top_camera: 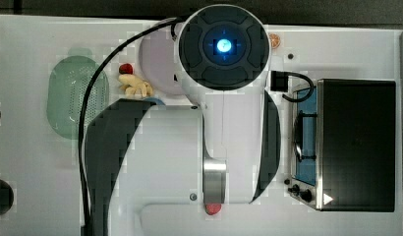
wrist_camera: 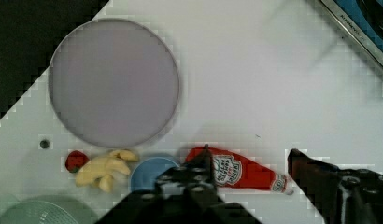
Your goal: Flap open oven.
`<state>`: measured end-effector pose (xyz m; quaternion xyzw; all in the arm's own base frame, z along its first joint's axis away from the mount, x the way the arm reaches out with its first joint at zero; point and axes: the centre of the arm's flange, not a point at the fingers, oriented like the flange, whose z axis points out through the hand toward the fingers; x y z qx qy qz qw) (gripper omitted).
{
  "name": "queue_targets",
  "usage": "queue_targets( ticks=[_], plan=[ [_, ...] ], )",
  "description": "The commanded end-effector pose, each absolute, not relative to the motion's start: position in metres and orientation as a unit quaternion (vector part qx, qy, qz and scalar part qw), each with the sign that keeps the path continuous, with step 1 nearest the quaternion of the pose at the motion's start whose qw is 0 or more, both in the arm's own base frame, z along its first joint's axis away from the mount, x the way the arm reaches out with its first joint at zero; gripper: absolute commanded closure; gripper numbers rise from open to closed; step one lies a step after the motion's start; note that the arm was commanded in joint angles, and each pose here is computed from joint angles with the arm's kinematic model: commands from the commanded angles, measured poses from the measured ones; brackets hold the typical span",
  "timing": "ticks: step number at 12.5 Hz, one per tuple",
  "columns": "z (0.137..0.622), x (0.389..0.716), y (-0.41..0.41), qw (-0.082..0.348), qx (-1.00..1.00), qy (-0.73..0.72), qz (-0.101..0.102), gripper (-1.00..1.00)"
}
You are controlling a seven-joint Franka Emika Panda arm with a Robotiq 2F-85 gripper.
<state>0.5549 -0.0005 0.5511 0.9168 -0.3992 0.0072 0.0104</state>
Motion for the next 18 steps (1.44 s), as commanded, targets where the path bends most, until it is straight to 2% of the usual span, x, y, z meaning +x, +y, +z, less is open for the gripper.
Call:
queue_targets(
  ticks=[1,3,7,8,14,15,18],
  plan=[
    [0.611,0.451,-0.04,-0.007,0.895,-0.446,-0.001,-0.59],
    [0.611,0.451,-0.04,-0.007,0.895,-0.446,-0.001,-0.99],
    [0.611,0.451,-0.039,-0.007,0.895,-0.446,-0.001,-1.0],
    [0.611,0.451,-0.039,-0.007,0.895,-0.446,-0.001,-0.9],
    [0.603,0.45,-0.043,-0.005,0.894,-0.448,-0.01,0.55],
    [0.599,0.449,-0.046,-0.004,0.894,-0.447,-0.015,0.65],
    [0.575,0.444,-0.066,-0.003,0.926,-0.375,-0.038,0.65]
  ],
)
